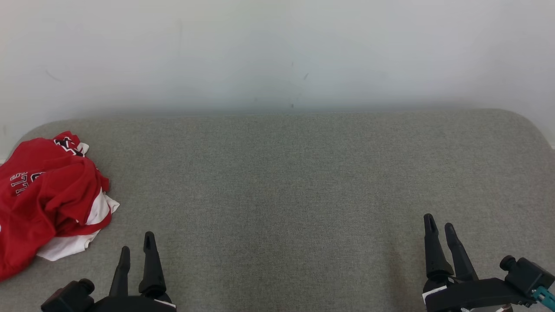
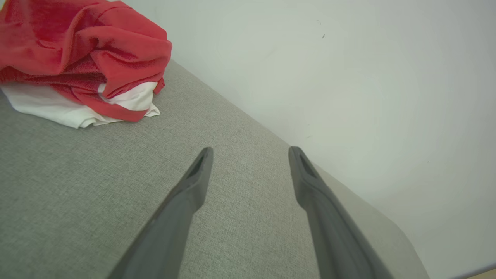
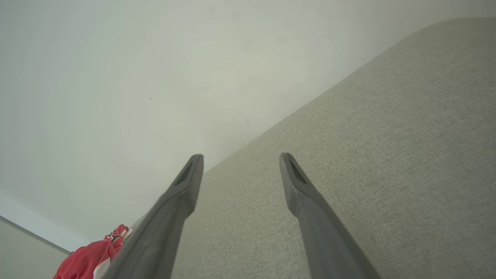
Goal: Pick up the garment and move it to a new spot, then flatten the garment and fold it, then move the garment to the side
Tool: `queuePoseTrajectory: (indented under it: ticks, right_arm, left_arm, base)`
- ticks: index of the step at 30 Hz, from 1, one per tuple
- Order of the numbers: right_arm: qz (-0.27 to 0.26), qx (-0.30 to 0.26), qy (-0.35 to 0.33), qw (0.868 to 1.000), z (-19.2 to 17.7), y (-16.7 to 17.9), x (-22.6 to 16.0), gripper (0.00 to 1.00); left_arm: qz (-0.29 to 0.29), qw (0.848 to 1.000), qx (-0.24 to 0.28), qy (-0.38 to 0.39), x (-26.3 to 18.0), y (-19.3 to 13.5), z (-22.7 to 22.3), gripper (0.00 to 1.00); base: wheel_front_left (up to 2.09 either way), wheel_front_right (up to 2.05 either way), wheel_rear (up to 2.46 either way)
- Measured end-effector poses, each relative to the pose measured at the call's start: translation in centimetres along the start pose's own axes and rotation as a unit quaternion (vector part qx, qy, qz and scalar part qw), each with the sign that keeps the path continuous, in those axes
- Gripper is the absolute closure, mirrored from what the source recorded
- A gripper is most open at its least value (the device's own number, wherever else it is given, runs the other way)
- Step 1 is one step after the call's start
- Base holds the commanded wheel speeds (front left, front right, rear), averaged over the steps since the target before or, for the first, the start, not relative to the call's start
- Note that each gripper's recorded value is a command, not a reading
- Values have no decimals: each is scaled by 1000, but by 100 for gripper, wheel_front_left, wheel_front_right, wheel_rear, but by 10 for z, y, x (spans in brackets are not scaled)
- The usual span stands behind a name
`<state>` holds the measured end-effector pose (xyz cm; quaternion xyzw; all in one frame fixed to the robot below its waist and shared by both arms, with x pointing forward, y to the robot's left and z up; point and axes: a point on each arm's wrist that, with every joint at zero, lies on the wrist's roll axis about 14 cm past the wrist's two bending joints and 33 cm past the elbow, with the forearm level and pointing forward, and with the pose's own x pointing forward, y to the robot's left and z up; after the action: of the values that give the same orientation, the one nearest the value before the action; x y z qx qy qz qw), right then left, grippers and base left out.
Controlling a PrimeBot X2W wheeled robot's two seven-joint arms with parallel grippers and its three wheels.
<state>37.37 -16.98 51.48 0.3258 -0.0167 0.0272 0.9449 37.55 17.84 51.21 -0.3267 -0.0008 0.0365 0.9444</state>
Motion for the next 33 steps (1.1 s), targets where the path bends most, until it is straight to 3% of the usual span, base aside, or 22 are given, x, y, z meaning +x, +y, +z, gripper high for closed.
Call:
queuePoseTrajectory:
  ticks: [33]
  right_arm:
    - [28, -156, -13, 987, -1, 10, -4, 0]
  left_arm:
    - [-19, 981, 188, -37, -3, -7, 5, 0]
  base:
    - [0, 0, 0]
